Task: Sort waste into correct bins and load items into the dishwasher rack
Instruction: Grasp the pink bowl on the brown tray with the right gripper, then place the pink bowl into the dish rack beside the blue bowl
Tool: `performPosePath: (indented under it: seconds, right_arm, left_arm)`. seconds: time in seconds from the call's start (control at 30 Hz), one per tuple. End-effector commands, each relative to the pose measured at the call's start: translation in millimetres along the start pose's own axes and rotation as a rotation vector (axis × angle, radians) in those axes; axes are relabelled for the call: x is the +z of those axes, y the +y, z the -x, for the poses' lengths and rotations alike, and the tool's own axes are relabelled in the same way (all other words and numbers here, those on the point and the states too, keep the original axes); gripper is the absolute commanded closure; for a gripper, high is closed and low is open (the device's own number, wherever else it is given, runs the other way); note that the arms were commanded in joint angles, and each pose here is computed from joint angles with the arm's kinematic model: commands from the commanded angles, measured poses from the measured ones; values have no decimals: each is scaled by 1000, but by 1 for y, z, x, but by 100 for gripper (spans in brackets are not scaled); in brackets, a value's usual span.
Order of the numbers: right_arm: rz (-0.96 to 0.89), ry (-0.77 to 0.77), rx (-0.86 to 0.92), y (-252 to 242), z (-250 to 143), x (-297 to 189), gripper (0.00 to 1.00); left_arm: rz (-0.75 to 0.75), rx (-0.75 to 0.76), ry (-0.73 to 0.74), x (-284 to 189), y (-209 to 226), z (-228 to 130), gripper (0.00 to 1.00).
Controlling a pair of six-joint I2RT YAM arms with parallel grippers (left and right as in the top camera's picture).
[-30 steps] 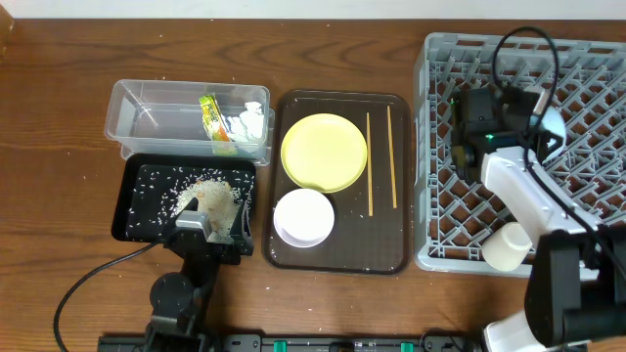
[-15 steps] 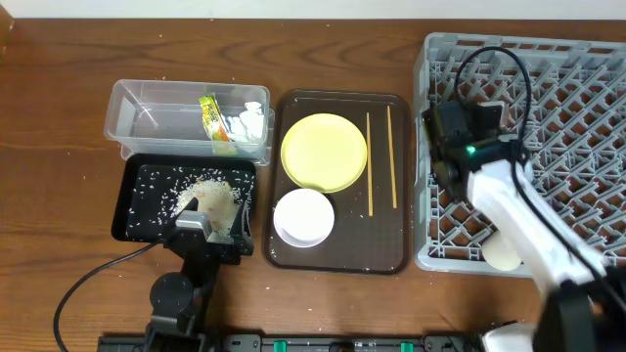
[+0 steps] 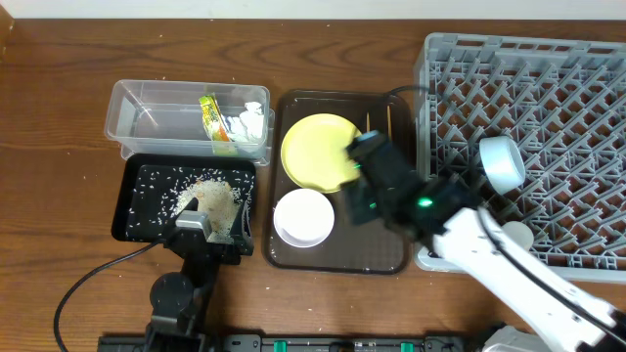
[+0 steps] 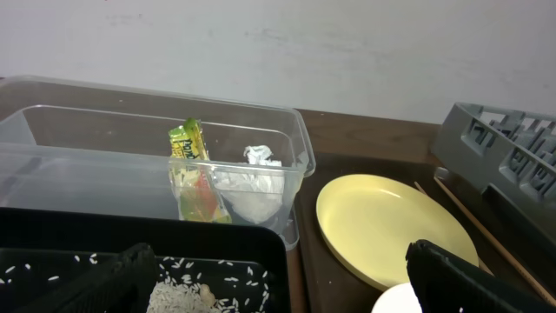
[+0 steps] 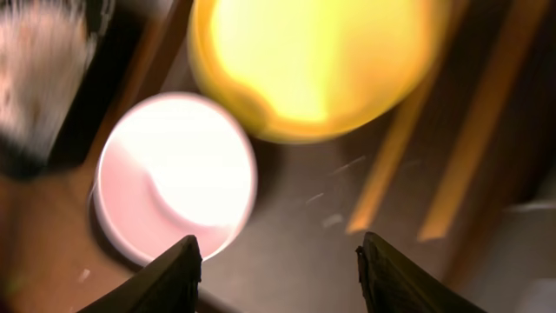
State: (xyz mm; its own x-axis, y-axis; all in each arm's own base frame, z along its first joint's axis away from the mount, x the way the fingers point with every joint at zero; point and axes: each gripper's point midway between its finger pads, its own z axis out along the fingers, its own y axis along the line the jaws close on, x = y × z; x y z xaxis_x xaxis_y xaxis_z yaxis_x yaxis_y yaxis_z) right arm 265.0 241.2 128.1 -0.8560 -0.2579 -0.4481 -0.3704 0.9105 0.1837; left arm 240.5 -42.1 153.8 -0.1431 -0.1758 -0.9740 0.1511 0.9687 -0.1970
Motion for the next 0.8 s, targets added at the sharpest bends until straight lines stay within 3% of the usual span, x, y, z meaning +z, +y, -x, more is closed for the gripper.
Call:
performPosePath:
  seconds: [0.0,0.13,0.2,0.27,0.33,0.43,0.6,0.67,0.77]
  right_arm:
    - [42,143,107,24,-29,29,43]
    - [-7,232,197,21,-47,68,43]
    - [-11,259,199,21,-53,84,60]
    - [-29,272,201,17,-57,92,86]
    - [-36,265,210,13,-54,90,99]
    - [-57,181,207,0,-32,72,99]
    - [-328,-116,155,-72,24,2,99]
    - [-500,-259,148,-109,46,-40,99]
    - [-900,-508,250,-176,64,-130,99]
  left_arm:
    - [4,-3,35,2,3,-15,6]
    - [4,-3,35,2,3,-15,6]
    - [4,-3,35,2,3,-15,6]
    - [4,-3,36,2,3,-15,6]
    - [4,-3,36,2,3,-15,6]
    - [4,-3,36,2,3,-15,6]
    - [4,-3,36,2,3,-15,6]
    - [4,-3,36,2,3,-15,6]
    - [4,-3,36,2,3,-15,6]
